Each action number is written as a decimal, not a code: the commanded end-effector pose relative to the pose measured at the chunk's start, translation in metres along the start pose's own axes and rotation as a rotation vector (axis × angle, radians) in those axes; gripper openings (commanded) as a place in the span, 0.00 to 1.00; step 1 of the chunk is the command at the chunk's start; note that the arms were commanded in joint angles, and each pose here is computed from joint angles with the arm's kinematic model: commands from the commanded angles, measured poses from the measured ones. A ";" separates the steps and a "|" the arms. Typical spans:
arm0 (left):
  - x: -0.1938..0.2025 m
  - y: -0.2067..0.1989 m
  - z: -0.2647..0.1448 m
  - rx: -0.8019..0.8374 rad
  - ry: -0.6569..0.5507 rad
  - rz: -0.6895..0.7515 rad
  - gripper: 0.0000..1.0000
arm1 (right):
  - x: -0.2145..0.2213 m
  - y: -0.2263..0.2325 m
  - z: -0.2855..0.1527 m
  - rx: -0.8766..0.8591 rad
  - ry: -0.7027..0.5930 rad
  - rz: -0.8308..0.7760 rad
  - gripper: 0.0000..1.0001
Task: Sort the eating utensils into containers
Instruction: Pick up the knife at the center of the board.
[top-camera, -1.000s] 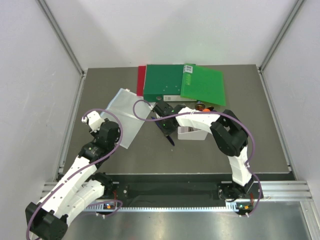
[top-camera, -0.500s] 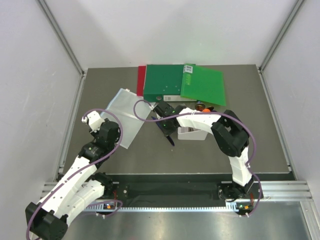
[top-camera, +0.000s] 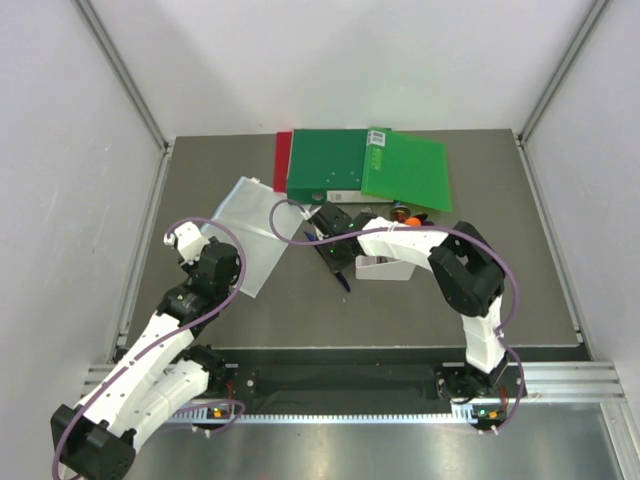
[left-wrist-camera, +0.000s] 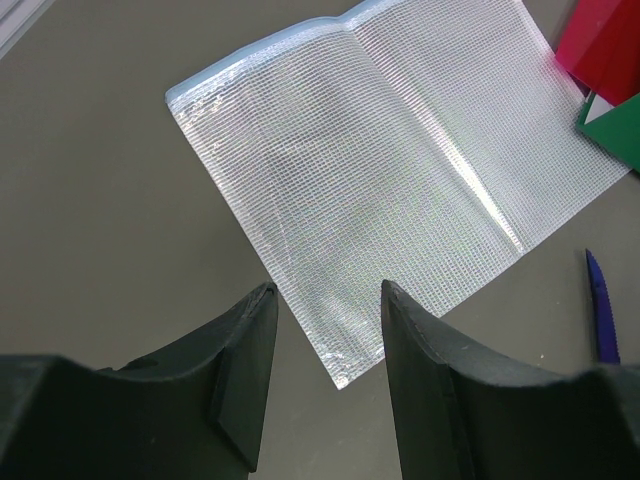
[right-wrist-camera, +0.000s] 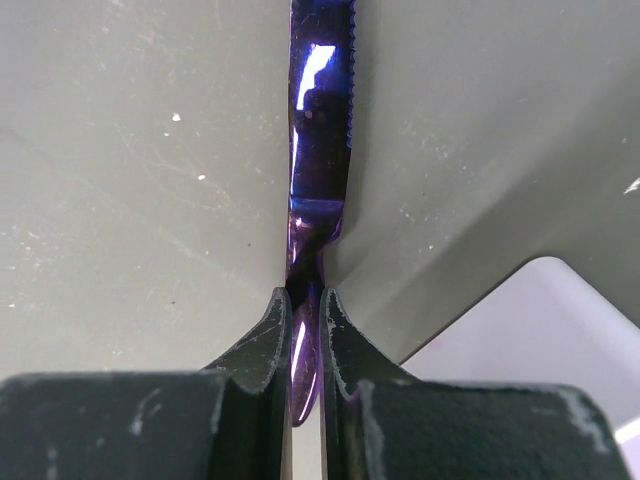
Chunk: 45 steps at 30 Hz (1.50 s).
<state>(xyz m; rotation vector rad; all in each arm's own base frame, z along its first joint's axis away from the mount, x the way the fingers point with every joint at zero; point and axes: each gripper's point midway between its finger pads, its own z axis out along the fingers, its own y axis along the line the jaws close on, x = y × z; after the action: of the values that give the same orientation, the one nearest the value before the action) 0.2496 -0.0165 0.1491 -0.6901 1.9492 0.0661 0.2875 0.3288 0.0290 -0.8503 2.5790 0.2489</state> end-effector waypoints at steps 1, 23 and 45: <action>-0.005 -0.004 0.001 0.014 -0.021 -0.013 0.51 | -0.037 0.004 -0.030 -0.017 -0.151 0.006 0.00; -0.008 -0.002 -0.001 0.005 -0.029 -0.022 0.51 | -0.064 -0.012 -0.076 0.051 -0.351 0.055 0.00; -0.006 -0.007 -0.001 0.027 -0.006 0.000 0.50 | -0.067 -0.053 -0.128 0.239 -0.525 0.083 0.00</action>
<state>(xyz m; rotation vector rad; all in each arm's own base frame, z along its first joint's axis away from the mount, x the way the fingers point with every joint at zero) 0.2487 -0.0178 0.1479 -0.6801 1.9608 0.0612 0.3127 0.2963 0.1469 -0.5846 2.2131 0.2063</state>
